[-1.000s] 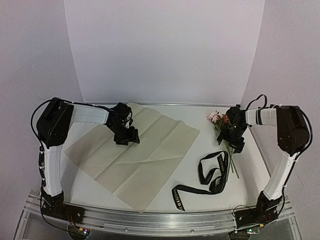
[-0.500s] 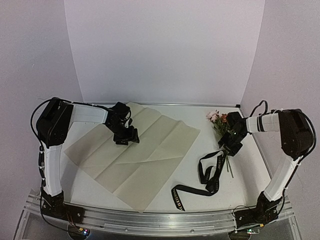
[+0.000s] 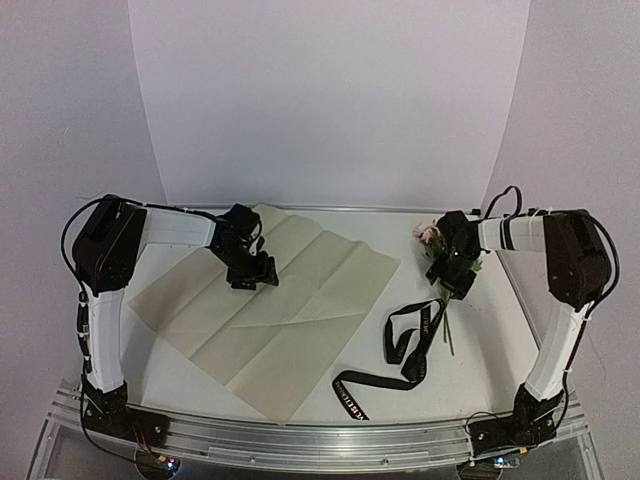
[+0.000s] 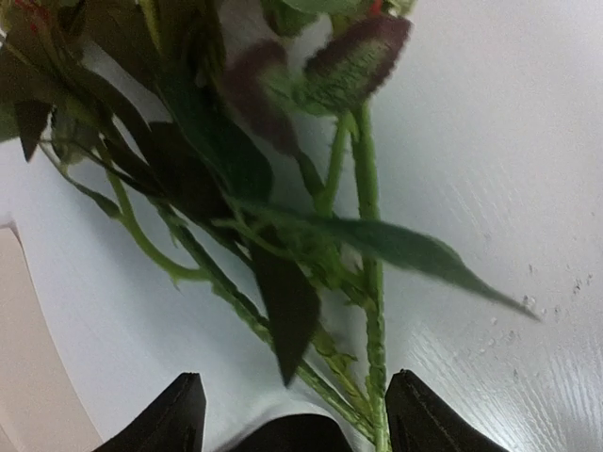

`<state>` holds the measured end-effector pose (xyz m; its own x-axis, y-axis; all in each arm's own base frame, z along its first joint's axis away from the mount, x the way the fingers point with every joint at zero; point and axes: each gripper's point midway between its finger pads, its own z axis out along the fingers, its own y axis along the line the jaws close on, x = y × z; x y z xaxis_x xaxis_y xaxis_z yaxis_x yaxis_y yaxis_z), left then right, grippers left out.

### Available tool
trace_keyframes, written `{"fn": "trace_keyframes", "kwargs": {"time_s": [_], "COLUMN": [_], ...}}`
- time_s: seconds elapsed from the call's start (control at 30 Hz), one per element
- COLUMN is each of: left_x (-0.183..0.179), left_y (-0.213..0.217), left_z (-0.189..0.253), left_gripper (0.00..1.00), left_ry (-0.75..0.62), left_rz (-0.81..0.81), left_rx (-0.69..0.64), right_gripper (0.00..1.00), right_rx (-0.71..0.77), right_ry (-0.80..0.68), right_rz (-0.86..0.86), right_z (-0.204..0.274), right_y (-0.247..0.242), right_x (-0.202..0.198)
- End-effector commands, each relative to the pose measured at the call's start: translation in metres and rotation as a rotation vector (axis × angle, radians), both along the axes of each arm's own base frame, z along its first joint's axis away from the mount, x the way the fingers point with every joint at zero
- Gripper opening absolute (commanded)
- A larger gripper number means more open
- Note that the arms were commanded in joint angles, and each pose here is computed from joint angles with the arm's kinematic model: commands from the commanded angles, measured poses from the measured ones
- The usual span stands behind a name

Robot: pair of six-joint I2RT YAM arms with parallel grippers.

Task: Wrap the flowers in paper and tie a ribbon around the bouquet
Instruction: Pick up the fake flower from the center of the board.

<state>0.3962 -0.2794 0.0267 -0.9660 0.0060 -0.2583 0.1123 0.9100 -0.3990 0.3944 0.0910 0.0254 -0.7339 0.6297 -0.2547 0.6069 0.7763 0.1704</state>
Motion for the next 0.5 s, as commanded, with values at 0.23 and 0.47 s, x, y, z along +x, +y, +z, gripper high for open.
{"fn": "trace_keyframes", "kwargs": {"time_s": [0.23, 0.47], "left_x": [0.011, 0.011], "left_y": [-0.002, -0.005], "left_z": [0.024, 0.027], "left_gripper": [0.68, 0.68], "left_ry": [-0.046, -0.046], "left_rz": [0.001, 0.001], "left_rx": [-0.028, -0.047], "right_gripper": [0.55, 0.28], "right_rx": [-0.082, -0.116], "right_ry": [0.110, 0.112], "right_rz": [0.000, 0.023], "right_z": [-0.023, -0.021], "right_y": [-0.012, -0.018], "right_x": [-0.013, -0.021]}}
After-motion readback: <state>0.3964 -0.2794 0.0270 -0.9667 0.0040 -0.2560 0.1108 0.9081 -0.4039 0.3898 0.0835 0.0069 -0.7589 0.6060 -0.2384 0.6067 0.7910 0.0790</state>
